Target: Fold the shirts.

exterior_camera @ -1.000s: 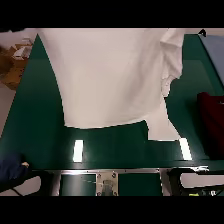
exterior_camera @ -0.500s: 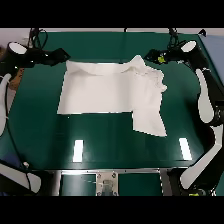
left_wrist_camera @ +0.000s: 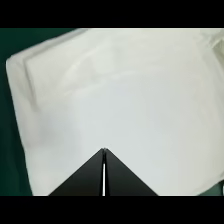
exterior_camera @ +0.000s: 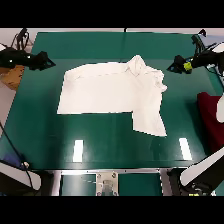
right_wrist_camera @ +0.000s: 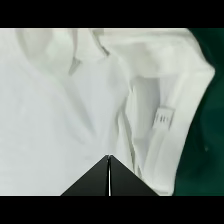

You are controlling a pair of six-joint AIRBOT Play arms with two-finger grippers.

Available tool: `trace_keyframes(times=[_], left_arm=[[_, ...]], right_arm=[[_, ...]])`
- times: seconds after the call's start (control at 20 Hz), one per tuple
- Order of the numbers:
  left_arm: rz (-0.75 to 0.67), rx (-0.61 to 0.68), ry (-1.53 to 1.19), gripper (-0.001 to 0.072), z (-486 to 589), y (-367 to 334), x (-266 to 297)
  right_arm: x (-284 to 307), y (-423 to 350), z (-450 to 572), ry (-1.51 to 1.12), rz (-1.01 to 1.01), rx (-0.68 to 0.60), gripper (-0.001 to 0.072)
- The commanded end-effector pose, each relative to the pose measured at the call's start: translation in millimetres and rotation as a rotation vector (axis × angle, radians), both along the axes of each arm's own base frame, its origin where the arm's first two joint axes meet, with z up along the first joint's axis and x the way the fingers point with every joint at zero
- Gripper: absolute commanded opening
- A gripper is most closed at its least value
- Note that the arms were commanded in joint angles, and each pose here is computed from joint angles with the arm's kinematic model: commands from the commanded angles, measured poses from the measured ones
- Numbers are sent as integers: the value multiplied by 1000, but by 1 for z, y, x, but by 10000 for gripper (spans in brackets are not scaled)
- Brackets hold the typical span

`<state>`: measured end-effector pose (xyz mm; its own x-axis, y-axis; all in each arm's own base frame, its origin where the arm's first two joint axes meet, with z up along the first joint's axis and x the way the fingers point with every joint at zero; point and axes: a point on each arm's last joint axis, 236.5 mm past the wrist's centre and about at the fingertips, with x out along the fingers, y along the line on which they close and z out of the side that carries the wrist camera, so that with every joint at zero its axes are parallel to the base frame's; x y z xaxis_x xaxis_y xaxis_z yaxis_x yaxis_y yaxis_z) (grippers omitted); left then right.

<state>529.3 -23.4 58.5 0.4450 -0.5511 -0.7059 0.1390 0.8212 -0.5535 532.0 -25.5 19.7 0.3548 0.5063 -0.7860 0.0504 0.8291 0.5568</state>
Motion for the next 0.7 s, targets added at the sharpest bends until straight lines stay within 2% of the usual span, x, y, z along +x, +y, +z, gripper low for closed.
trace_keyframes(times=[0.0,0.2,0.25,0.3,0.35,0.45,0.6,0.65], left_arm=[[-68,88,275,21,-43,20,-67],[-77,69,470,23,-100,20,-127],[-44,54,500,86,-113,23,-135],[-4,49,511,435,-124,28,-136],[40,46,521,612,-132,29,-135],[57,39,525,599,-144,24,-138],[47,35,551,598,-162,9,-149],[47,21,553,598,-165,2,-150]], right_arm=[[-57,6,-18,181,28,56,15],[-131,-5,-51,295,-60,4,14],[-146,-13,-56,298,-112,3,15],[-158,-20,-61,300,-160,5,15],[-170,-26,-67,309,-200,10,16],[-191,-30,-82,356,-239,32,18],[-204,-27,-104,392,-282,54,138],[-204,-26,-110,386,-304,61,153]])
